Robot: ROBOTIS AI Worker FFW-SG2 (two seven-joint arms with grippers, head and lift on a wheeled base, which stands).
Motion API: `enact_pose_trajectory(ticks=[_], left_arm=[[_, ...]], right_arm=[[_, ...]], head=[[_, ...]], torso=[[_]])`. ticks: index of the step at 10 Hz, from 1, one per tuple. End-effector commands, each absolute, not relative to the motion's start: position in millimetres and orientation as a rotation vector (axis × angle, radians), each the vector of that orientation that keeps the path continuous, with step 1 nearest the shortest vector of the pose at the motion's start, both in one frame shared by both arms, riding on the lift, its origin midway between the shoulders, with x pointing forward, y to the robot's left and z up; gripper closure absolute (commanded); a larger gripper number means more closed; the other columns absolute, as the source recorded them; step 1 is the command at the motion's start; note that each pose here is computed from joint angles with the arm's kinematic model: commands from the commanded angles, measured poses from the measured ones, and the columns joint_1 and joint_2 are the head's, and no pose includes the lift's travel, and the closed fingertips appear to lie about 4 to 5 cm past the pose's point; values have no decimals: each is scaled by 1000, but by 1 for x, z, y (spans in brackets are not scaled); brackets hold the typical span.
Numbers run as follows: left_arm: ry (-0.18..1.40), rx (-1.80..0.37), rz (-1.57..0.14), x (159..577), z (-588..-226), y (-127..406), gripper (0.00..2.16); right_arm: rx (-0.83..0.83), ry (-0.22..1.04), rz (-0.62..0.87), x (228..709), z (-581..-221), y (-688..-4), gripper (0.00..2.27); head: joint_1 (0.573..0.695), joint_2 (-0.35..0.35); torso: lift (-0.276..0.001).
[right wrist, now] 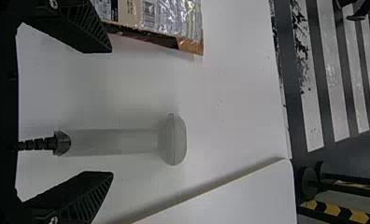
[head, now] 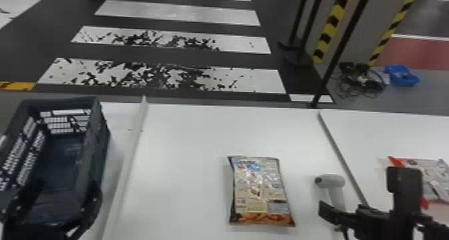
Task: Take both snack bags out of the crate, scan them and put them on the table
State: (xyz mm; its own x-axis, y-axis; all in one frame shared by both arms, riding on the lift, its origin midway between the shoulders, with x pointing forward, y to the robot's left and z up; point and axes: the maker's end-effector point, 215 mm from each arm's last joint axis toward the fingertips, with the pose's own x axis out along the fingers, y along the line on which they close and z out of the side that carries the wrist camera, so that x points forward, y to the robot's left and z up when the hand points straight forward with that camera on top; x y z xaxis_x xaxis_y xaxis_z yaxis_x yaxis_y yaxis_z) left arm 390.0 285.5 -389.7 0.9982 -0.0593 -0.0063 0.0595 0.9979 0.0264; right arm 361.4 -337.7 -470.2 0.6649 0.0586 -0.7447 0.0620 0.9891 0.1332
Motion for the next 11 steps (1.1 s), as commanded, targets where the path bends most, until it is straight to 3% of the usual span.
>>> enact_pose_trajectory(ticks=[1,3,11], left_arm=[[6,28,-59,389,-389,286,73],[8,27,-60,389,-390,286,73],[13,27,-60,388,-393,285,73]], right_arm=[[220,855,69,357,-466,-309,53],[288,856,138,357,-467,-283,53],[367,918,254,370,-511,-216,53]], head=[[695,-85],[695,-28],[695,88]], torso=[[-92],[-92],[-92]])
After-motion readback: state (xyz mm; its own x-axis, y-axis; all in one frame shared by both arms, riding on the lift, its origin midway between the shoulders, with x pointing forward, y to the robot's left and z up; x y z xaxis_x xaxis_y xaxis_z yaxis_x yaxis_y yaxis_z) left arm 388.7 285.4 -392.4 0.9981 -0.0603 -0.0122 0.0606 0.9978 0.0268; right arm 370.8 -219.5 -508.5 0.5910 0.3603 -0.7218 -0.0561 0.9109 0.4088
